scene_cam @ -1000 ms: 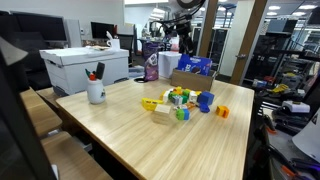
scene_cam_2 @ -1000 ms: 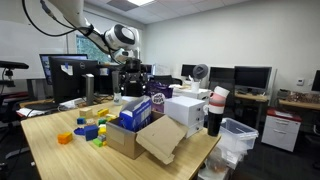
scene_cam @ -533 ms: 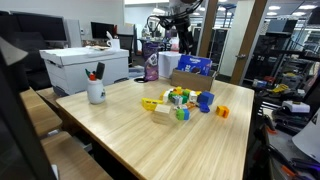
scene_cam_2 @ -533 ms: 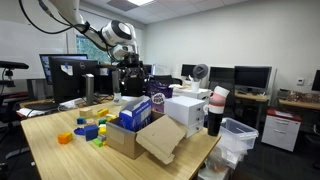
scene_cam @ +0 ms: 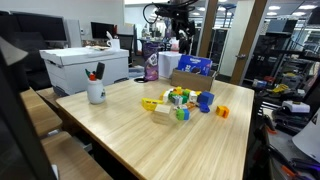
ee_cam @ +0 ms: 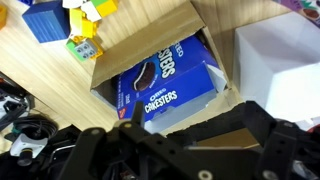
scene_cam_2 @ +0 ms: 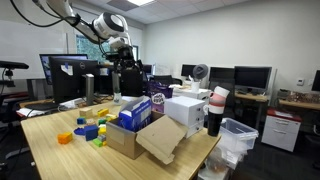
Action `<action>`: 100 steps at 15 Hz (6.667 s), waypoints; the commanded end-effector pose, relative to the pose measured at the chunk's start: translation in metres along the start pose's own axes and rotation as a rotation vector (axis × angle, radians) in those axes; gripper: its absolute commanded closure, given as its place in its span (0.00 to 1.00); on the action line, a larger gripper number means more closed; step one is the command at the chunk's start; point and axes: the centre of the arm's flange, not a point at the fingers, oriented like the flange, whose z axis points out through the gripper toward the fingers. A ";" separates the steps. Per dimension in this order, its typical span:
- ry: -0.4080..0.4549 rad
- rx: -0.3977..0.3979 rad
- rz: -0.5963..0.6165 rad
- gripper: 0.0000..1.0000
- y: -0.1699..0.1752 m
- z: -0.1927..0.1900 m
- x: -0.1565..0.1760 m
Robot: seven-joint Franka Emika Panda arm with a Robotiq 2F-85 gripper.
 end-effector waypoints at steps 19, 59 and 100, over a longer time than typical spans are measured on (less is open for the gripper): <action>-0.129 0.308 -0.968 0.00 0.049 0.005 -0.016; -0.211 0.207 -2.089 0.00 0.017 -0.004 -0.106; -0.359 0.198 -0.604 0.00 -0.127 0.023 -0.109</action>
